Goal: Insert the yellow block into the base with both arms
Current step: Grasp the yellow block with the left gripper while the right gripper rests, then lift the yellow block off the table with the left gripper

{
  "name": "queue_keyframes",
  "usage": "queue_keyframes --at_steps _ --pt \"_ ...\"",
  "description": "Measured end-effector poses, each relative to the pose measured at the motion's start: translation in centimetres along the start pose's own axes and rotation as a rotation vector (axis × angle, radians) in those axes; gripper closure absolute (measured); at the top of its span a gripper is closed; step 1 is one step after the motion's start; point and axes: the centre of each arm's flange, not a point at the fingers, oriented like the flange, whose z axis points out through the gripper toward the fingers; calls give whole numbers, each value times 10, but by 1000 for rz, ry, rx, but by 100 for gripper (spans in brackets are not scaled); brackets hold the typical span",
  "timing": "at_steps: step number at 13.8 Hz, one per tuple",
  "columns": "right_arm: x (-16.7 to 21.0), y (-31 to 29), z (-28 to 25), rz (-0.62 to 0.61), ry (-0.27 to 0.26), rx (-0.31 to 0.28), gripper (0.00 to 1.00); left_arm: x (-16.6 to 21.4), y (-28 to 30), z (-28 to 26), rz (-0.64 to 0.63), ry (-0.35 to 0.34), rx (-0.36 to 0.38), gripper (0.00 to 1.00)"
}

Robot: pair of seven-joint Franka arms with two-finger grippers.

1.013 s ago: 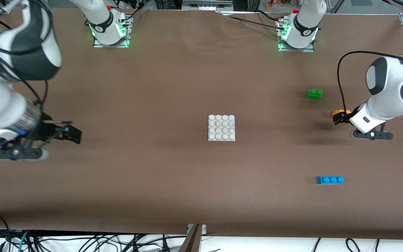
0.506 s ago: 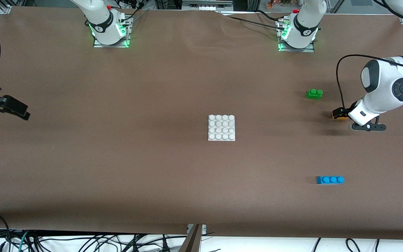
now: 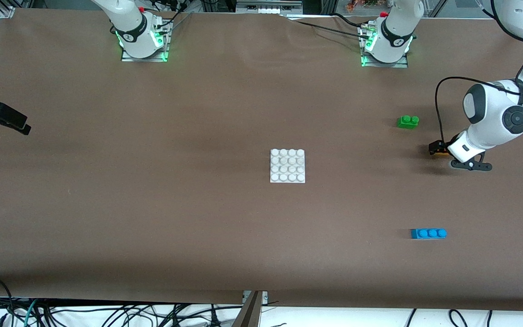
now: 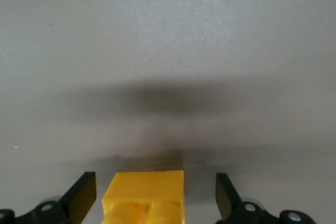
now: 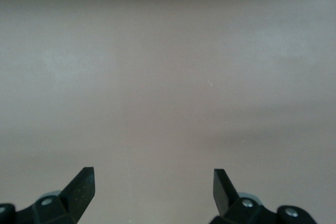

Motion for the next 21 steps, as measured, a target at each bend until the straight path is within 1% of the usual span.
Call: queue_keyframes --at_steps 3,9,13,18,19,20,21 --pt "-1 0 2 -45 -11 -3 0 0 1 4 5 -4 -3 0" --pt "1 -1 10 -53 -30 -4 0 -12 -12 14 -4 -25 -15 0" --pt "1 -1 10 -53 -30 -5 0 -21 -23 19 -21 -33 -22 0" --pt "1 -1 10 -54 -30 -6 0 -21 -22 20 -19 -33 -24 0" --pt "1 -1 10 -54 -30 -6 0 -21 -21 20 -19 -33 -24 5" --pt "1 -1 10 -54 -30 -6 0 -21 -21 21 -18 -34 -24 14" --pt "1 -1 10 -54 -30 -6 0 -21 -21 21 -18 -35 -25 27"
